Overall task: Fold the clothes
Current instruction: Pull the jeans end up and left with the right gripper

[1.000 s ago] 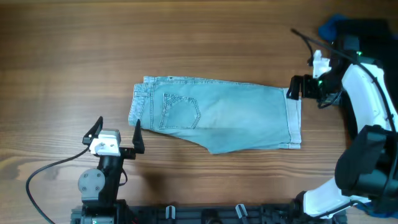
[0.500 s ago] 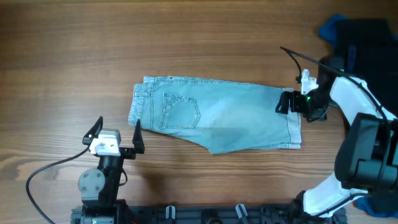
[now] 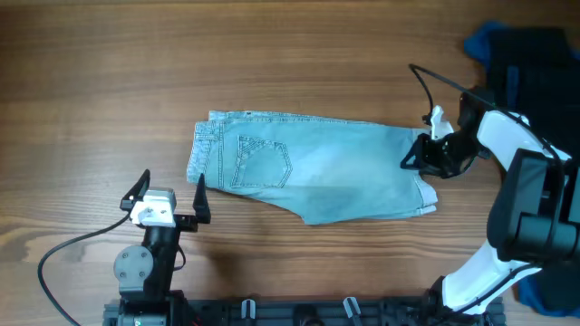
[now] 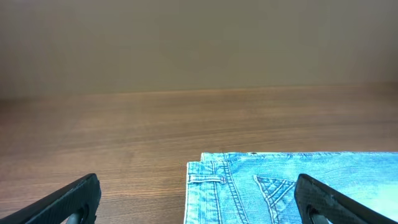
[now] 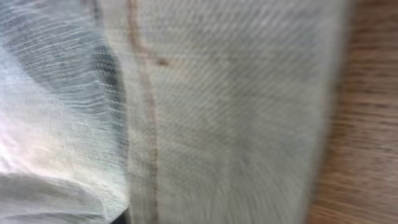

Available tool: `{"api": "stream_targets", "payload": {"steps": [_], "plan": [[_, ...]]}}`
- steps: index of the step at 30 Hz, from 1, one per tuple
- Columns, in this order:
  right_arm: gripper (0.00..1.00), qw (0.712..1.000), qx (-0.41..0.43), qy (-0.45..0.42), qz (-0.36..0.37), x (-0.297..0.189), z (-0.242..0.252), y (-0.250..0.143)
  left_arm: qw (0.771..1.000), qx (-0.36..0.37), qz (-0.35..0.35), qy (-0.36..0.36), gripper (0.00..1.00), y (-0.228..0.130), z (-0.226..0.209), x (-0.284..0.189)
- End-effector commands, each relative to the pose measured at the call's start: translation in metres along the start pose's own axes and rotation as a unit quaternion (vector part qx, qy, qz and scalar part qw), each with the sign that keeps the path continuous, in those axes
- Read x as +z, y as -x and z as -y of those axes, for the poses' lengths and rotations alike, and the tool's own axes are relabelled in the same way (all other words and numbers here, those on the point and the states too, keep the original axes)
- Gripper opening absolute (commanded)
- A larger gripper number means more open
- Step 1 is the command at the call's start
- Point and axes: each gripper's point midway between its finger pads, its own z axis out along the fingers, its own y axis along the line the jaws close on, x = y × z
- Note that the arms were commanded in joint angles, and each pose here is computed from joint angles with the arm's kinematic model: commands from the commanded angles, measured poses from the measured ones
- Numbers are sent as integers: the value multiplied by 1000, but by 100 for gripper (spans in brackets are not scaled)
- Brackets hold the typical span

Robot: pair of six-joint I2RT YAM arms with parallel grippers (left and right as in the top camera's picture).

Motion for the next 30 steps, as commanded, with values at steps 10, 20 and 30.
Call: {"api": "stream_targets", "payload": {"steps": [10, 20, 30], "plan": [[4, 994, -7, -55, 97, -75, -15, 63, 1000, -3, -2, 2, 100, -3, 0, 0], [4, 985, -18, -150, 81, -50, -67, 50, 1000, -3, -2, 2, 100, -3, 0, 0], [4, 995, -75, 7, 72, -33, -238, 23, 1000, -3, -2, 2, 100, -3, 0, 0]]}}
